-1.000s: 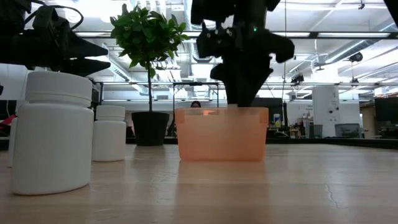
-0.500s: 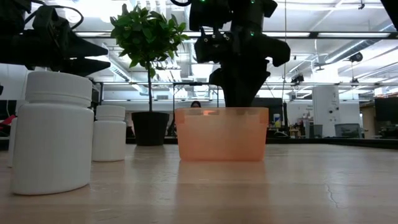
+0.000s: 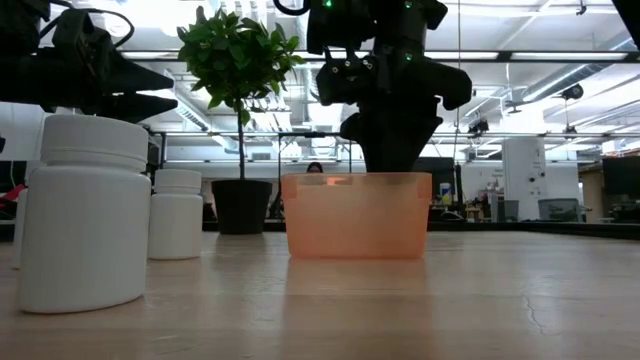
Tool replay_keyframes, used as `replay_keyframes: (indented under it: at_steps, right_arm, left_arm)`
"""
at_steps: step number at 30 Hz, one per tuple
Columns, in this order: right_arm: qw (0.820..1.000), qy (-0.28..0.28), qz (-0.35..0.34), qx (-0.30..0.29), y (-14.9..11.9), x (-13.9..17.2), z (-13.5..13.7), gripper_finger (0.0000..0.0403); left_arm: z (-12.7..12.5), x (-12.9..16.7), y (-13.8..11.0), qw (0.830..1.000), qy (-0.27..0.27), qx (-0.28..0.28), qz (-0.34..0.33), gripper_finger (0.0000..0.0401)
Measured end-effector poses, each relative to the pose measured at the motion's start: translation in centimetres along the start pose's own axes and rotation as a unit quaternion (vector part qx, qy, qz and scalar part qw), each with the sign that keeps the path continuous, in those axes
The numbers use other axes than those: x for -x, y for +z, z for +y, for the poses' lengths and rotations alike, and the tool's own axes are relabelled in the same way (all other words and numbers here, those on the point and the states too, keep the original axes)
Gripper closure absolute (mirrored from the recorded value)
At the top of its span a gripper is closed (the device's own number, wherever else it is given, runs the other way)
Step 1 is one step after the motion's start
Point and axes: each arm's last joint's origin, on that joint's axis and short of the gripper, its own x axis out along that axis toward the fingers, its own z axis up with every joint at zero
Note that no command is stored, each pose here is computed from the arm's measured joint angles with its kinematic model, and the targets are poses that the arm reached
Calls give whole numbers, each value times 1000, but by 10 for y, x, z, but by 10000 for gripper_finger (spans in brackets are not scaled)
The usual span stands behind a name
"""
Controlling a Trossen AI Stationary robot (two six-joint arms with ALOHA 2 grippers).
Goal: Pick and place pill bottles into a basket
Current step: Put the white pill bottle into the orange bin
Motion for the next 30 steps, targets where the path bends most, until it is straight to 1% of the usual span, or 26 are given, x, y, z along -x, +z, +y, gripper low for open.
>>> replay_keyframes:
  at_steps: [4, 13, 18, 23, 26, 28, 30]
  right_arm:
    - [1000, 0, 2, 0, -1, 0, 0, 193]
    - [1000, 0, 7, -6, 2, 13, 0, 170]
    - [999, 9, 40, -17, -3, 18, 2, 155]
    - [997, 17, 63, -44, -10, 28, 5, 141]
    - [996, 33, 56, -62, -13, 37, 8, 138]
    - [994, 45, 45, -84, -14, 45, 11, 138]
    - [991, 52, 41, -119, -17, 53, 14, 138]
  left_arm:
    - [0, 0, 0, 1000, 0, 0, 0, 228]
    - [0, 0, 0, 1000, 0, 0, 1, 228]
    - [0, 0, 0, 1000, 0, 0, 1, 228]
    - [0, 0, 0, 1000, 0, 0, 1, 228]
    - [0, 0, 0, 1000, 0, 0, 1, 228]
    - [0, 0, 0, 1000, 0, 0, 1, 228]
    - [0, 0, 0, 1000, 0, 0, 0, 228]
